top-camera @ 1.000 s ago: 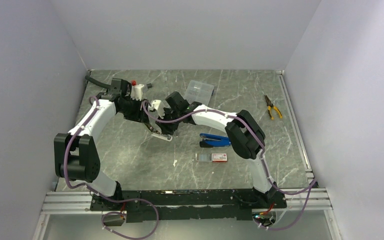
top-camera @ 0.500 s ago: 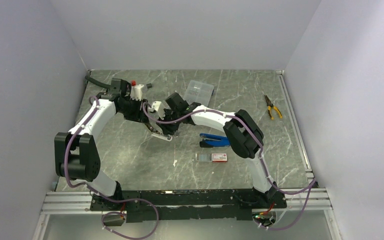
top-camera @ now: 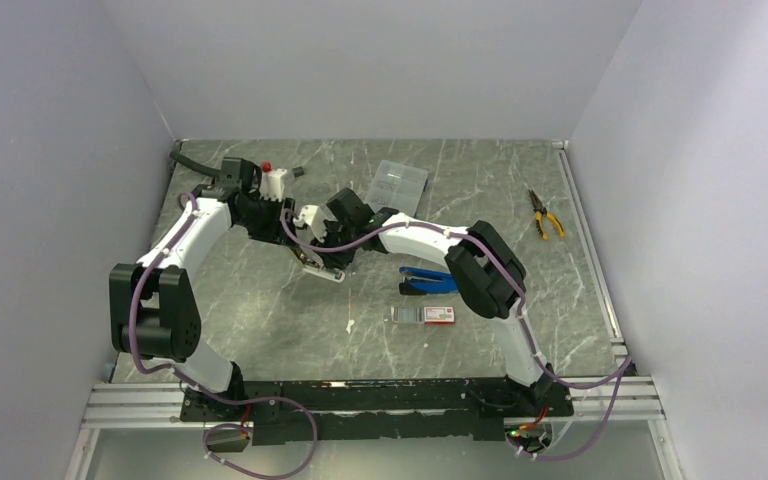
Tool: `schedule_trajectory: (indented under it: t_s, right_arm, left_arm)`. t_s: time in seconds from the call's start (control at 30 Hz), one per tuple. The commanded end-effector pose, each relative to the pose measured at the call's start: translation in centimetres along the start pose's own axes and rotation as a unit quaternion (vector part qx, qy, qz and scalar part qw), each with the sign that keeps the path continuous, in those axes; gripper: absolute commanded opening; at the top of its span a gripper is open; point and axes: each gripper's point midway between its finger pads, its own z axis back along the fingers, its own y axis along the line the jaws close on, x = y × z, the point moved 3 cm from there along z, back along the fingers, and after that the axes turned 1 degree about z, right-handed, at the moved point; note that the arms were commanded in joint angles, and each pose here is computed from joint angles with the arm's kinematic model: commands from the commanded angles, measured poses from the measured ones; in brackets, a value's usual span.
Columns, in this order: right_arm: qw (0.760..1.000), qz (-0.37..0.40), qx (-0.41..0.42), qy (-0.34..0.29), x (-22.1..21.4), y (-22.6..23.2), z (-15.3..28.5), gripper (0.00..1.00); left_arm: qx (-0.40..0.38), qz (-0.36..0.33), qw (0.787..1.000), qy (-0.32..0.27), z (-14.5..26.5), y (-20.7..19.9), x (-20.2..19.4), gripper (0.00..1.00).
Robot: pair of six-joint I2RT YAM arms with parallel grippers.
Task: Load the staples into the stapler
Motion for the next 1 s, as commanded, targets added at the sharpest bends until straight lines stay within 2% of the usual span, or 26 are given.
schedule_trajectory:
  t_s: [0.0,0.4,0.97]
  right_arm:
    - [0.999,0.019,-0.031,-0.005,0.9,-0.8,0.5,0.31]
    - [0.999,0.021,-0.034,-0.019,2.2,-0.7,1.5,0.18]
    - [0.999,0.018,-0.028,-0.034,3.9,-0.4,2.7,0.16]
  left_arm:
    - [-0.017,-0.005,1.000,-0.015,0.1,-0.4,1.0,0.57]
    - [-0.021,-0.005,1.000,-0.011,-0.1,-0.5,0.7,0.53]
    - [-0.032,-0.004,0.999,-0.004,-0.5,-0.6,0.5,0.49]
